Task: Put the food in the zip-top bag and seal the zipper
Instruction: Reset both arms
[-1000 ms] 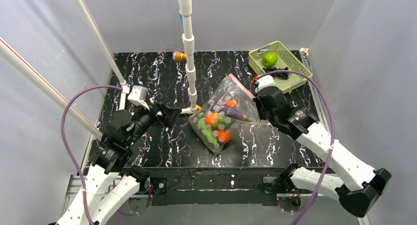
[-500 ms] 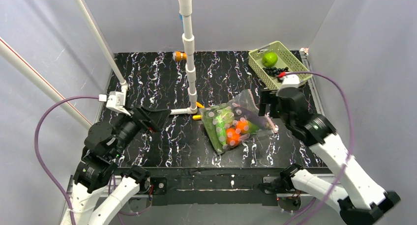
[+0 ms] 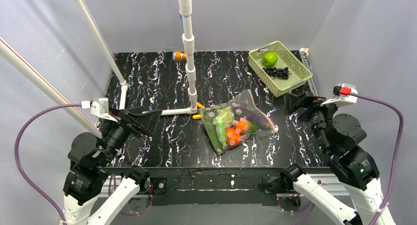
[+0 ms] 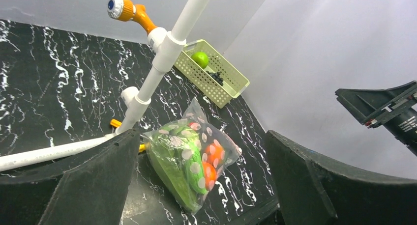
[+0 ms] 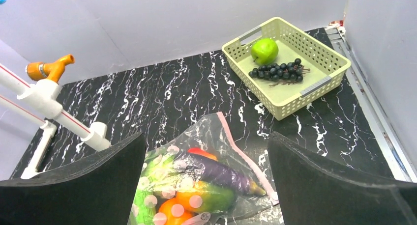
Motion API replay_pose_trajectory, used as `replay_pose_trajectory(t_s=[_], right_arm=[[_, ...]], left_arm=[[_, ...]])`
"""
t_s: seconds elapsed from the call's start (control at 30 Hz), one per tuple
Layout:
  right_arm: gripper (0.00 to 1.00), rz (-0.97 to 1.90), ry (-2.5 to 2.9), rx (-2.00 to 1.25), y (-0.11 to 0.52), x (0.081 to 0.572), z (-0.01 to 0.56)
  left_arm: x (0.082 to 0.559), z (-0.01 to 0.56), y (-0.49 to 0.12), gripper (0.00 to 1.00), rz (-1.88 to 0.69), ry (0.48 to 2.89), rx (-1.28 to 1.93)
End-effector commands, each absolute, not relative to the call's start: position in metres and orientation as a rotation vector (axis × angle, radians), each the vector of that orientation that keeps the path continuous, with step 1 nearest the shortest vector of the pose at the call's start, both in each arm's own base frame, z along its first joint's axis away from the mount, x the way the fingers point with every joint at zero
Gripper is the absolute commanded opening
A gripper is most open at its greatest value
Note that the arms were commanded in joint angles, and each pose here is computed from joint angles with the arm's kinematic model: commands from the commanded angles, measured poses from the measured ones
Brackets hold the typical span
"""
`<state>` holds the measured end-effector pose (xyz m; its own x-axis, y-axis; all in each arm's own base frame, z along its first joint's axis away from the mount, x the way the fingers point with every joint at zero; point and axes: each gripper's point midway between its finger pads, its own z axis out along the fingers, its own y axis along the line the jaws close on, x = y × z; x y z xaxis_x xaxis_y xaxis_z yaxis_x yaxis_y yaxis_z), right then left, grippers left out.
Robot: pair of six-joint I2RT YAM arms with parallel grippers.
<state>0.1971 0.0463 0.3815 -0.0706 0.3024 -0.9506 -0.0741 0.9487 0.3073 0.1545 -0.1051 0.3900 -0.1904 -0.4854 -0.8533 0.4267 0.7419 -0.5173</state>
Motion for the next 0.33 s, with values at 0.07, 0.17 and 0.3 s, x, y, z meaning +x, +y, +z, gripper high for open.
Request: replay_pose_trajectory(t_s=[0.07,0.17,0.3], right_arm=[[0.98,0.327,1.526,0.258,0.0307,0.1886,0.4113],[0.98,0.337,1.519,0.265,0.0301,0.1873,0.4131],[0.98,0.330,1.527,0.272,0.0302,0.1891,0.4126]], left_arm=[[0.1465,0.4057,-0.0898,0.98,-0.762,1.496,-0.051],[0.1461,0.4056,-0.0899,0.98,-0.761,1.498,-0.047],[0.1468,0.4028,-0.0905,0.98,-0.760,1.507,-0.046]])
